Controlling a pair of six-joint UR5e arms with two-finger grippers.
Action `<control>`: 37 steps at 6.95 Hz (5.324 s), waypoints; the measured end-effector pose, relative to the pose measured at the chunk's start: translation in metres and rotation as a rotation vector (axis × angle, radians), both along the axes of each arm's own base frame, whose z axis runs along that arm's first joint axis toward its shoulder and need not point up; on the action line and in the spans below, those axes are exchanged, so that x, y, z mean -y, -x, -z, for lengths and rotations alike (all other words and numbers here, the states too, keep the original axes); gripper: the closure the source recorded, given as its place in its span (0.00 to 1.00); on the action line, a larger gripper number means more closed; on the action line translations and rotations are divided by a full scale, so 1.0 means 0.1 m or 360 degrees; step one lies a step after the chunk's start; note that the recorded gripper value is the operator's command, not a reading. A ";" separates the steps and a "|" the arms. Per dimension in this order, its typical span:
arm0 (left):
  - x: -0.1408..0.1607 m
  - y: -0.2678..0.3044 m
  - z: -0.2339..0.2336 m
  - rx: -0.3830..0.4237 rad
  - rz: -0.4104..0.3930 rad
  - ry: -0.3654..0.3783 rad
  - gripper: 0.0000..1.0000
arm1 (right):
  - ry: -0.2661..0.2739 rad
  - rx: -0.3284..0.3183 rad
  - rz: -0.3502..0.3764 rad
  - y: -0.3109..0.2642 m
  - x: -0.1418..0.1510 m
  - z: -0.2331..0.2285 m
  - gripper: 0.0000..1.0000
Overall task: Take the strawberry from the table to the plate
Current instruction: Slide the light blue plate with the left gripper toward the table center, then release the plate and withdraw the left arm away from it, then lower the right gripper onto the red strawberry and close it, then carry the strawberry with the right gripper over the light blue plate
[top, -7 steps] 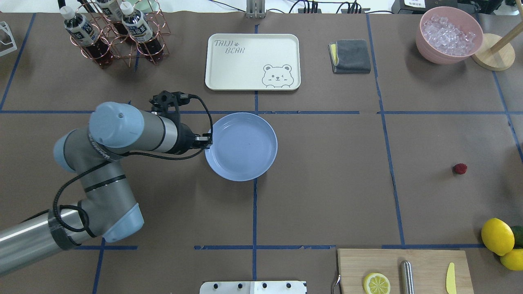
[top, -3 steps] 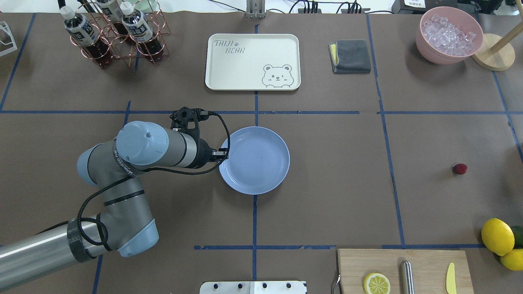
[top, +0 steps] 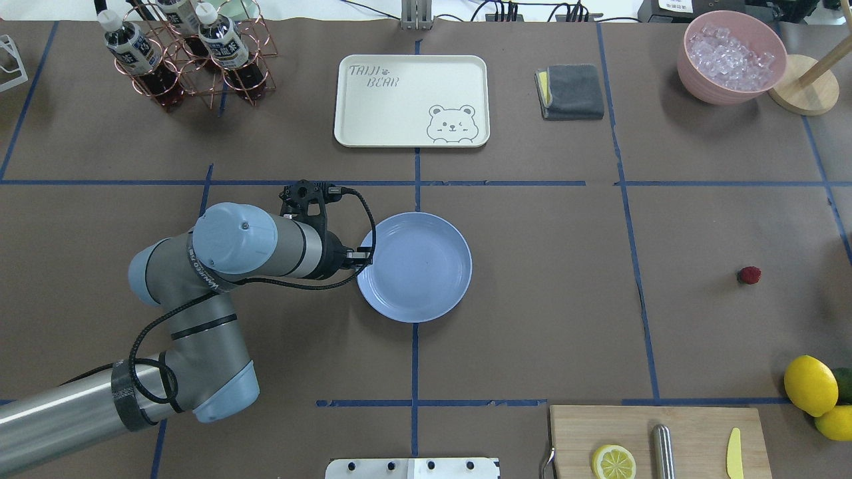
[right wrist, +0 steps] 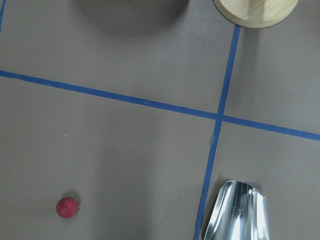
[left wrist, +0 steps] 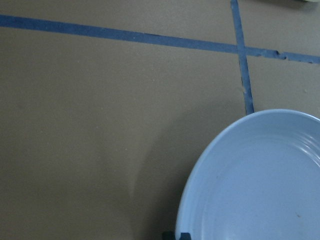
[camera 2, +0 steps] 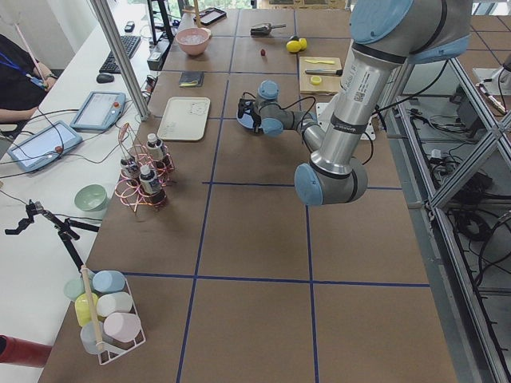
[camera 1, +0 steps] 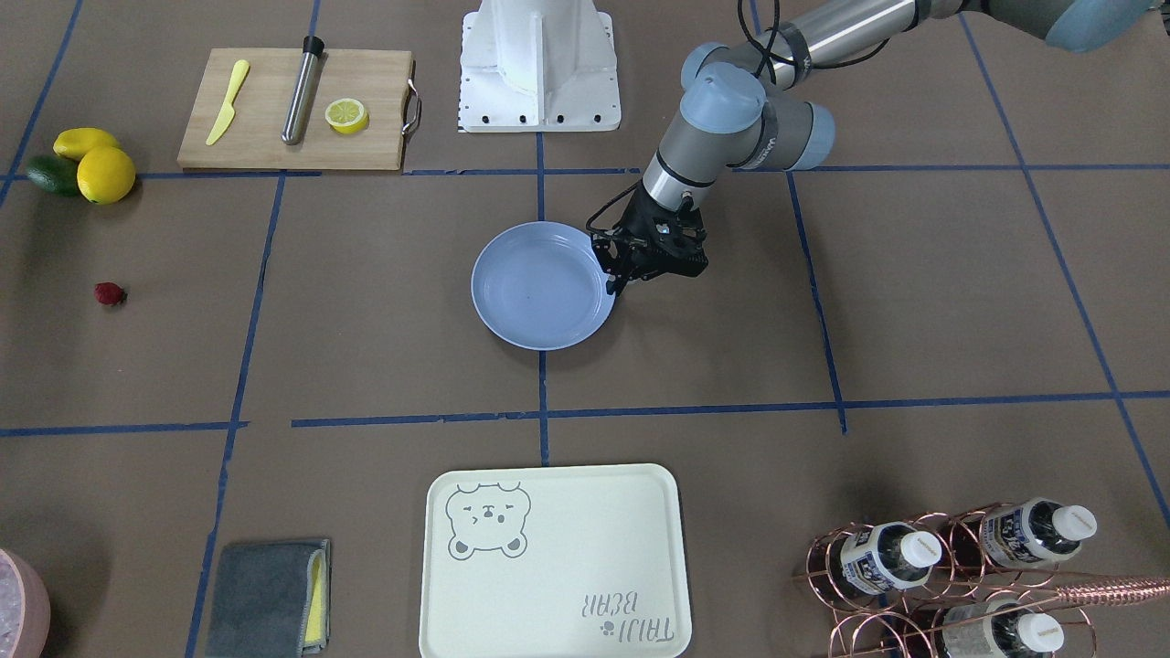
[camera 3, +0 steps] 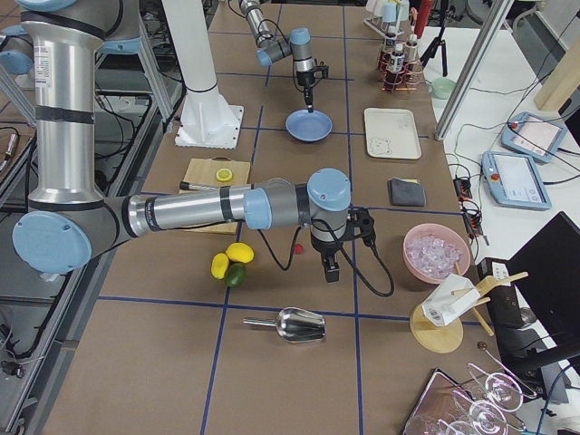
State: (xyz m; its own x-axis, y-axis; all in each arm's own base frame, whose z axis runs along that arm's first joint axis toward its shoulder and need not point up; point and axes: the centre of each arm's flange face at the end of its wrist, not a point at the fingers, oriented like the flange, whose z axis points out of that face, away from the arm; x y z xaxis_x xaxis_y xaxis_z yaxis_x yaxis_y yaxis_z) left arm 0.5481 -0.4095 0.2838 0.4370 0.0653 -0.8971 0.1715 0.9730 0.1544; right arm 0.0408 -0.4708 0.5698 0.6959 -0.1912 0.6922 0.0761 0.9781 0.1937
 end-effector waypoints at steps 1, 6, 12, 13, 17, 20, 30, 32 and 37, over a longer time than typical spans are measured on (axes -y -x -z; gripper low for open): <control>0.00 -0.01 -0.01 0.0002 -0.0002 0.0002 0.24 | -0.0001 0.0000 0.0000 0.00 0.00 0.00 0.00; 0.43 0.77 0.01 0.0120 -0.0074 -0.0271 0.00 | -0.0125 0.0005 0.0009 0.03 0.09 0.28 0.00; 1.45 4.91 -2.08 0.0716 -0.0246 -0.0275 0.00 | -0.0336 0.0052 0.0117 0.49 0.26 0.75 0.00; 1.43 5.35 -2.33 0.0746 -0.0282 -0.0113 0.00 | -0.0317 0.0070 0.0107 0.64 0.25 0.89 0.00; 0.59 6.35 -3.43 0.0635 -0.0361 -0.0010 0.00 | -0.0145 0.0017 0.0025 1.63 0.03 1.28 0.00; 0.51 6.35 -3.43 0.0578 -0.0350 -0.0031 0.00 | -0.0128 0.0004 -0.0068 2.27 -0.49 0.85 0.01; 0.52 6.34 -3.37 0.0576 -0.0348 -0.0058 0.00 | -0.0231 0.0031 -0.0035 2.63 -0.82 -0.51 0.24; 0.52 6.34 -3.37 0.0576 -0.0348 -0.0058 0.00 | -0.0242 0.0027 -0.0025 2.64 -0.83 -0.50 1.00; 0.54 6.34 -3.34 0.0577 -0.0346 -0.0067 0.00 | -0.0295 0.0088 -0.0027 2.67 -0.84 -0.19 1.00</control>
State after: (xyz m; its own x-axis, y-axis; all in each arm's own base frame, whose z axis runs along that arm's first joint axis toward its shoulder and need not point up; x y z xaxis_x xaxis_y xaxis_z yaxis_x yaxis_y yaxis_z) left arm -0.0862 -0.4631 0.6179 0.6959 0.2240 -0.6823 -0.1100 0.9721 0.2070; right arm -0.2264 -0.3869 0.5892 0.6618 -0.3076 0.6837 0.0442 0.9264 0.3740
